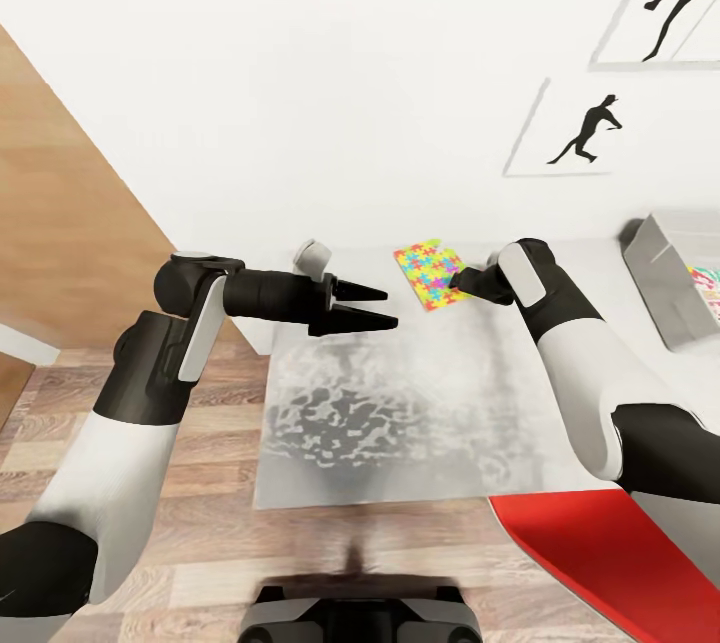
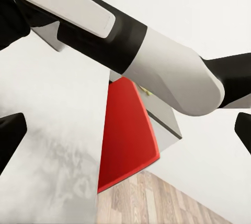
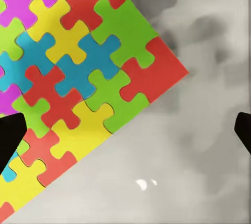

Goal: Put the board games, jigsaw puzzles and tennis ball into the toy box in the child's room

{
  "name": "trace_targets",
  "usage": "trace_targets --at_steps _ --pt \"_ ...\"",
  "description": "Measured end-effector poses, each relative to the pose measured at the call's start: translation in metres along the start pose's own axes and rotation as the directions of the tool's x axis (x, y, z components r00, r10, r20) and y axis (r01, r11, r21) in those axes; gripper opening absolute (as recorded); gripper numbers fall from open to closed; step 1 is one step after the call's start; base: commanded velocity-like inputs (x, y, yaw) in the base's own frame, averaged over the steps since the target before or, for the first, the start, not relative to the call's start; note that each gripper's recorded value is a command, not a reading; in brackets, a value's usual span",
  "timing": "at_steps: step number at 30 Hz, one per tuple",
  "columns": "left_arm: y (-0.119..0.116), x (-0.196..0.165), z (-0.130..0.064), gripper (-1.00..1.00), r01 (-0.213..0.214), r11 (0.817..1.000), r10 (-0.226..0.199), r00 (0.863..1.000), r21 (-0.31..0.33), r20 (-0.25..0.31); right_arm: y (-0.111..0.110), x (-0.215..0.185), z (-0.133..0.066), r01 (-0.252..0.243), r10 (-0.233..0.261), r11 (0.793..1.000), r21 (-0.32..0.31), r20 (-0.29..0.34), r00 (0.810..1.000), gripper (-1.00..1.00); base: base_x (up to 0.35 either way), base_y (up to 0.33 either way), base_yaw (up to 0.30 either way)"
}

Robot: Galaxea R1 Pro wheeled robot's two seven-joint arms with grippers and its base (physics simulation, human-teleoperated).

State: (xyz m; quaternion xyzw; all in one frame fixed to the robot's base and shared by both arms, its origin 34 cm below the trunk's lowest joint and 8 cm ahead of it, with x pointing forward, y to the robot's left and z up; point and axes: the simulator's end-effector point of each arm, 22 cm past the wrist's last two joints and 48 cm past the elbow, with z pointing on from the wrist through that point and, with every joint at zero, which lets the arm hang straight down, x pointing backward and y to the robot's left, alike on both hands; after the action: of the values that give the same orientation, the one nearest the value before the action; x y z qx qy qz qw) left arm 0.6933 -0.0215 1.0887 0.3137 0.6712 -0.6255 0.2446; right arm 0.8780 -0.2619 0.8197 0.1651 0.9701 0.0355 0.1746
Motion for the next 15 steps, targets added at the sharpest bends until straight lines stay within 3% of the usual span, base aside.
trace_targets --at_steps 15 --pt "0.0004 0.0 0.0 1.0 -0.001 1.0 0.001 1.0 -0.002 0.0 0.0 0.0 -0.0001 0.0 0.0 1.0 0.0 0.0 1.0 1.0 0.005 -0.097 0.0"
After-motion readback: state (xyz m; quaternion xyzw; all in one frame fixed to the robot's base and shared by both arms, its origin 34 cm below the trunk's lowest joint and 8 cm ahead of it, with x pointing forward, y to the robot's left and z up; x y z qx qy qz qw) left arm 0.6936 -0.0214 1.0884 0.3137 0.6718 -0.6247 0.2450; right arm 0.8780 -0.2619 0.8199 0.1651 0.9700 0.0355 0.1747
